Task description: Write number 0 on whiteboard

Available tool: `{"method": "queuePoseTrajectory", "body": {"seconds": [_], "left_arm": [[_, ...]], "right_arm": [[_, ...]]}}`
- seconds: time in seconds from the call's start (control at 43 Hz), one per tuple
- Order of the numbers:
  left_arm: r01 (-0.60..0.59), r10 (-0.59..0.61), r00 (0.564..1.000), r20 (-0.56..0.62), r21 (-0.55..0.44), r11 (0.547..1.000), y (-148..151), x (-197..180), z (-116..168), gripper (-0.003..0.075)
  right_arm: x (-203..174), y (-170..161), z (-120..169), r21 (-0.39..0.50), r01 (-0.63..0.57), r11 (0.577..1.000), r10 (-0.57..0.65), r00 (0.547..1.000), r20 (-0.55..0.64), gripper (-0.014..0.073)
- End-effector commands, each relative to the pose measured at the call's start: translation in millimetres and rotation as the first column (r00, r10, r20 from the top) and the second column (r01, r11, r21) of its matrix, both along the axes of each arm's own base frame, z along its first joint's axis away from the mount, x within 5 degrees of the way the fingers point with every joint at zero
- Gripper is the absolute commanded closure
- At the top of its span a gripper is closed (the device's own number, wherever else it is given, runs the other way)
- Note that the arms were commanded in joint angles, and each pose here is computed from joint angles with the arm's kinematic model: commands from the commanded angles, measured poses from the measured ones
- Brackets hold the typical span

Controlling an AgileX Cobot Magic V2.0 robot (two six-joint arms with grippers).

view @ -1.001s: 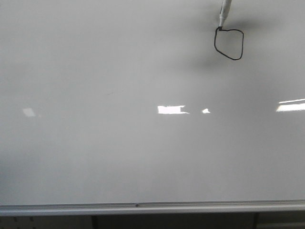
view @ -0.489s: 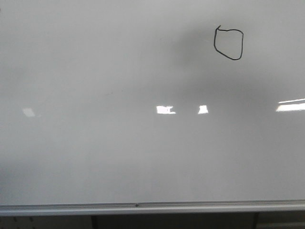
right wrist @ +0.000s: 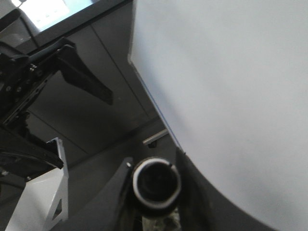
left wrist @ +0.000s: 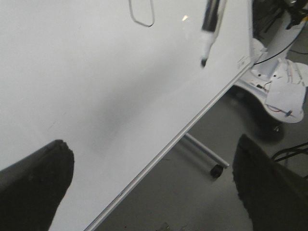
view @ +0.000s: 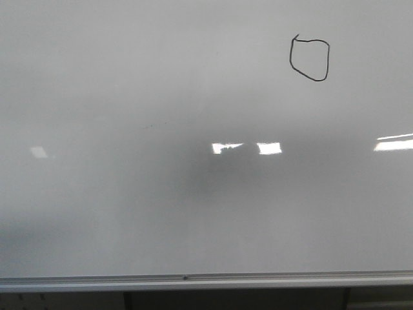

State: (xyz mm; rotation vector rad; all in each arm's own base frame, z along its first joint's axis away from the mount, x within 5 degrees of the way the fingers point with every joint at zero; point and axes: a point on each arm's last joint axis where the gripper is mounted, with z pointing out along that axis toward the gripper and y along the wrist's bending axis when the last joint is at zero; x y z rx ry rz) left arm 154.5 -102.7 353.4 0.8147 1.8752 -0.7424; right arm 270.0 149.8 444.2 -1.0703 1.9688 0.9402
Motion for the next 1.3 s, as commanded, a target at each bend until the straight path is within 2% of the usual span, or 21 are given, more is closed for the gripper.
{"method": "queuePoseTrajectory", "body": {"seconds": [0.0,0.256,0.489,0.722,1.001,1.164,1.28], "left_arm": [[0.043,-0.038,0.998,0.058,-0.096,0.994,-3,-5,24,0.0072],[0.152,-0.144,0.987,0.069,-0.123,0.981,-9,-14,27,0.0072],[0.193,-0.188,0.981,0.041,-0.172,0.966,-12,-16,28,0.0073],[0.236,-0.239,0.971,0.011,-0.214,0.948,-15,-17,28,0.0143],[0.245,-0.252,0.968,0.001,-0.236,0.94,-16,-17,29,0.0323],[0.245,-0.252,0.968,0.001,-0.242,0.939,-17,-17,29,0.0514],[0.246,-0.253,0.968,0.004,-0.24,0.939,-17,-17,29,0.0701]], "right_arm": [[-26,13,21,0.066,-0.114,0.991,0.112,0.993,0.034,0.0655],[-47,39,24,0.107,-0.237,0.966,0.236,0.972,0.019,0.0655],[-60,54,24,0.109,-0.304,0.946,0.304,0.952,0.019,0.0655],[-65,58,27,0.15,-0.327,0.933,0.329,0.944,0.013,0.0655],[-66,59,29,0.172,-0.338,0.925,0.341,0.94,0.01,0.0655],[-66,59,29,0.172,-0.339,0.925,0.342,0.94,0.011,0.0655],[-66,59,29,0.171,-0.339,0.925,0.342,0.94,0.012,0.0655]]}}
